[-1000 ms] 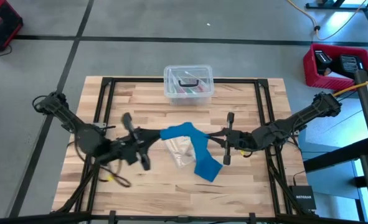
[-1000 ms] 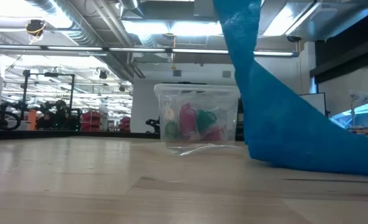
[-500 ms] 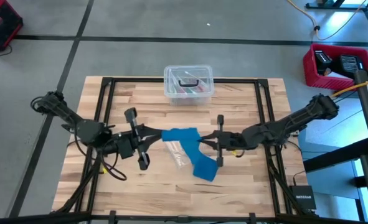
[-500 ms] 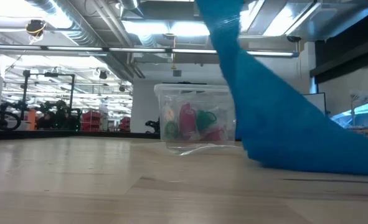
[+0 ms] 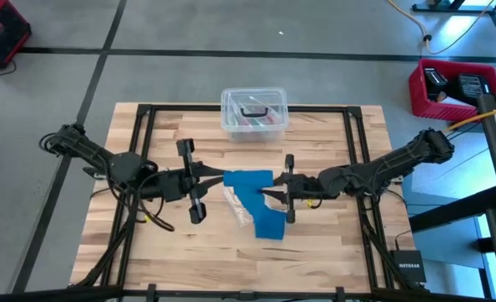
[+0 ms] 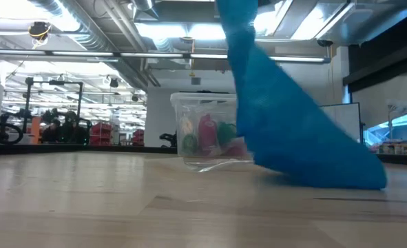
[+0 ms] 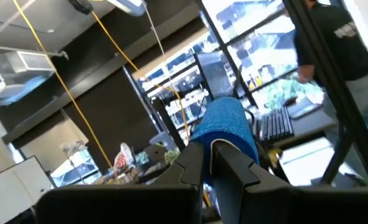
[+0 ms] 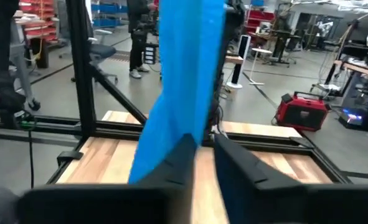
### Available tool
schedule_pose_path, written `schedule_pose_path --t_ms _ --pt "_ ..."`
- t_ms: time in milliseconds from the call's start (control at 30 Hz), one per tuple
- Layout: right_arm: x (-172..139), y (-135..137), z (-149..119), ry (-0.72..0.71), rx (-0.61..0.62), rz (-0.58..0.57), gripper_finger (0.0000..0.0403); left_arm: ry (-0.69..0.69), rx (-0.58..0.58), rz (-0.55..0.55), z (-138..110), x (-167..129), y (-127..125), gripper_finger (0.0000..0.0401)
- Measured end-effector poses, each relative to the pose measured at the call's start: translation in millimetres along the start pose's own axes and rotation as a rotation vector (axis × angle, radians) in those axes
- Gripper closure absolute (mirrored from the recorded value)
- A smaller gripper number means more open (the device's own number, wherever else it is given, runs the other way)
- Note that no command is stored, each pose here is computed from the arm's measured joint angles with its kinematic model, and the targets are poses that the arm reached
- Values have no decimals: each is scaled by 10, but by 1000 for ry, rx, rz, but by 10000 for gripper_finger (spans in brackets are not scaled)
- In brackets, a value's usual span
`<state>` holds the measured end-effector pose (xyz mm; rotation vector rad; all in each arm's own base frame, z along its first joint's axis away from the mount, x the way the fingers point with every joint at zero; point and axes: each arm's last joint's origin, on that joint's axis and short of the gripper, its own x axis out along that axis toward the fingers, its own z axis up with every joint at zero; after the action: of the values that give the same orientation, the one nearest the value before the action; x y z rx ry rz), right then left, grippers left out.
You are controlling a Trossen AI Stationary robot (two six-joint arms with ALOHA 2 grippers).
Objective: Roll bandage
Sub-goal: Roll the blue bandage
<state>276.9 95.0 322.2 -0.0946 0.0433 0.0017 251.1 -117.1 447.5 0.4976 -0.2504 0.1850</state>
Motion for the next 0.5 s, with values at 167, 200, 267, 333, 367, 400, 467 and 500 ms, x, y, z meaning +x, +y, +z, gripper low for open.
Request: schedule_pose_path --t_ms 167,200,267,333,367,400,467,500 --pt "-172 -31 115 -5 1 8 225 59 36 14 -41 -2 -15 388" --pt "-218 -39 136 1 -1 13 205 71 42 27 -44 -3 -11 388" --pt "-326 -43 165 28 -2 30 169 86 65 41 -50 -3 -8 388" --pt "-416 -44 168 66 28 55 141 91 85 45 -52 -3 -6 388" --pt "-453 -42 162 88 52 66 130 93 87 51 -51 -2 -3 388" --pt "-480 -32 148 112 74 74 122 97 90 55 -54 -1 1 388" --pt "-502 0 115 151 106 91 114 103 93 63 -69 12 18 388" --pt "-492 21 96 160 112 96 113 106 90 67 -77 19 28 388"
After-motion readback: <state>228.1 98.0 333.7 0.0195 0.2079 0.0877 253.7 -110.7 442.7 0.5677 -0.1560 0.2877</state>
